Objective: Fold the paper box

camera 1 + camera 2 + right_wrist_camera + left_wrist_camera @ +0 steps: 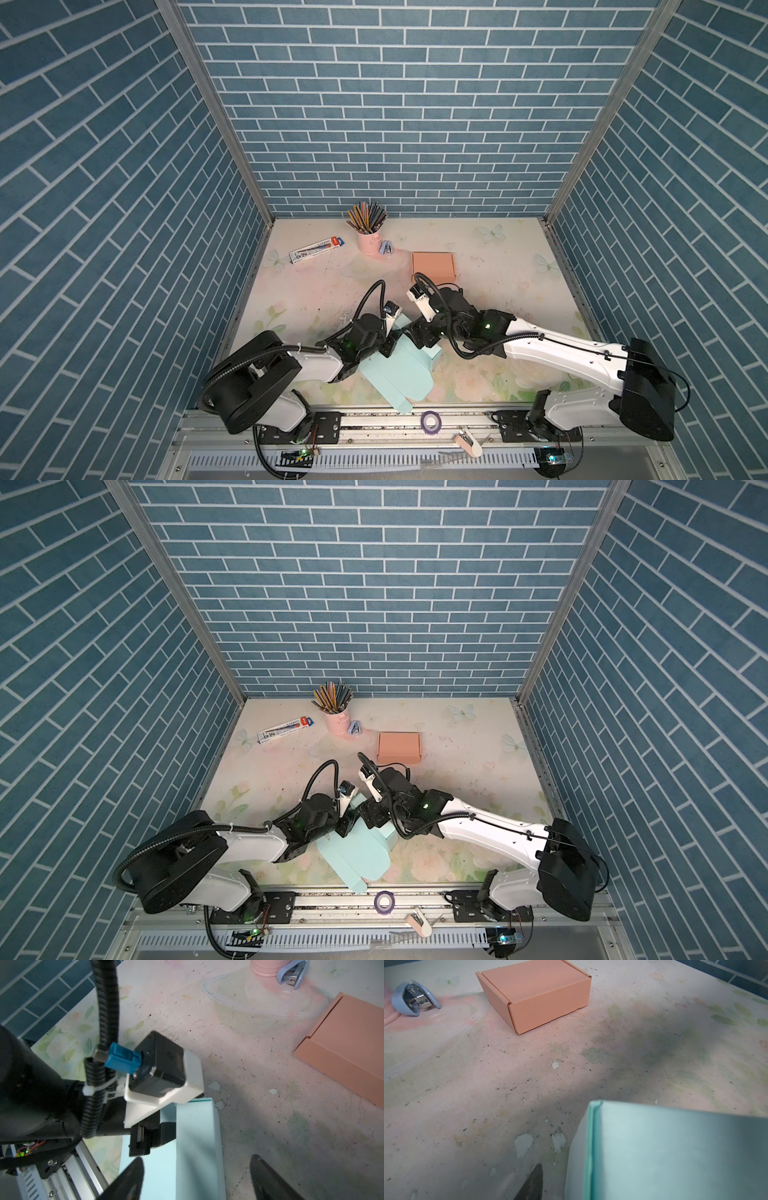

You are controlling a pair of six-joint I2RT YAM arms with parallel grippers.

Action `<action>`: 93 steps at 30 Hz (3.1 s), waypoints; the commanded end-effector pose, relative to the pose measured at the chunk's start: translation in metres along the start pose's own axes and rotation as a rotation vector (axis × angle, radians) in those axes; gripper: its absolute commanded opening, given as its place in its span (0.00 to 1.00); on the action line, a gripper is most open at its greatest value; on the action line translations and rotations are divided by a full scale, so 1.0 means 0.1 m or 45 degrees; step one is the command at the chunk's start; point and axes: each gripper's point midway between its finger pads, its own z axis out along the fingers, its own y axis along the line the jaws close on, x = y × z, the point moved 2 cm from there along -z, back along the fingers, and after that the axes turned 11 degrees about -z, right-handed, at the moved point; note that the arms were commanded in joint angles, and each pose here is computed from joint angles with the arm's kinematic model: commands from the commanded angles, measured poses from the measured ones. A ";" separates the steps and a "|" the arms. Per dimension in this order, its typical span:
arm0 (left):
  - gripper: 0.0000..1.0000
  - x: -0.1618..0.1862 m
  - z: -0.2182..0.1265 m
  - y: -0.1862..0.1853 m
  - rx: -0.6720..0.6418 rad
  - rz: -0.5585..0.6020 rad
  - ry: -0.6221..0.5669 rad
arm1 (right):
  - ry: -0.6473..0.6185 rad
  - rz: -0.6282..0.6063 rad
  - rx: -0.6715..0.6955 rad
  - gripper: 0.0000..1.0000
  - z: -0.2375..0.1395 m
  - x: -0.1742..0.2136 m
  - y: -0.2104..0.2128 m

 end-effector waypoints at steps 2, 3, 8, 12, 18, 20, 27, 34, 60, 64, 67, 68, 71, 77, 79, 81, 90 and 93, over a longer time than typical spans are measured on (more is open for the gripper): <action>0.54 0.07 -0.08 0.06 -0.061 -0.012 0.038 | 0.142 -0.096 0.073 0.94 0.05 0.11 -0.01; 0.58 0.08 -0.10 0.07 -0.066 -0.024 0.039 | 0.166 -0.104 0.091 0.95 0.06 0.13 -0.03; 0.73 0.17 -0.22 0.15 -0.150 -0.097 0.083 | 0.253 -0.132 0.129 0.95 0.13 0.26 -0.07; 0.87 0.25 -0.36 0.22 -0.184 -0.204 0.068 | 0.318 -0.148 0.148 0.94 0.20 0.35 -0.11; 0.94 0.23 -0.63 0.20 -0.164 -0.284 0.054 | 0.351 -0.104 0.148 0.81 0.28 0.43 -0.20; 0.94 0.17 -0.75 0.22 -0.190 -0.293 0.043 | 0.348 -0.065 0.143 0.77 0.27 0.47 -0.27; 0.94 -0.01 -1.29 0.34 -0.321 -0.468 -0.013 | 0.270 0.096 0.090 0.66 0.19 0.55 -0.46; 0.94 -0.20 -1.42 0.17 -0.256 -0.558 0.039 | 0.187 0.287 0.043 0.61 0.16 0.68 -0.68; 0.83 0.00 -0.56 -0.27 0.035 -0.918 0.103 | -0.080 0.670 0.039 0.56 -0.15 0.91 -1.12; 0.75 0.05 -0.48 -0.30 0.065 -0.949 0.116 | -0.060 0.678 0.066 0.56 -0.14 0.97 -1.15; 0.67 0.13 -0.39 -0.30 0.074 -0.973 0.136 | -0.064 0.689 0.076 0.56 -0.13 1.00 -1.17; 0.64 0.15 -0.35 -0.32 0.091 -0.987 0.142 | -0.066 0.693 0.075 0.56 -0.13 1.00 -1.18; 0.60 0.16 -0.27 -0.39 0.155 -1.018 0.152 | -0.066 0.695 0.079 0.56 -0.14 1.01 -1.18; 0.59 0.22 -0.16 -0.42 0.187 -1.046 0.169 | -0.071 0.690 0.084 0.56 -0.16 1.01 -1.18; 0.58 0.23 -0.14 -0.42 0.191 -1.056 0.167 | -0.071 0.691 0.085 0.56 -0.17 1.02 -1.18; 0.57 0.23 -0.12 -0.43 0.199 -1.060 0.170 | -0.071 0.691 0.084 0.56 -0.16 1.02 -1.18; 0.50 0.14 0.02 -0.55 0.285 -1.120 0.137 | -0.068 0.692 0.083 0.56 -0.16 1.04 -1.17; 0.47 0.11 0.05 -0.57 0.316 -1.142 0.116 | -0.066 0.692 0.082 0.56 -0.16 1.05 -1.17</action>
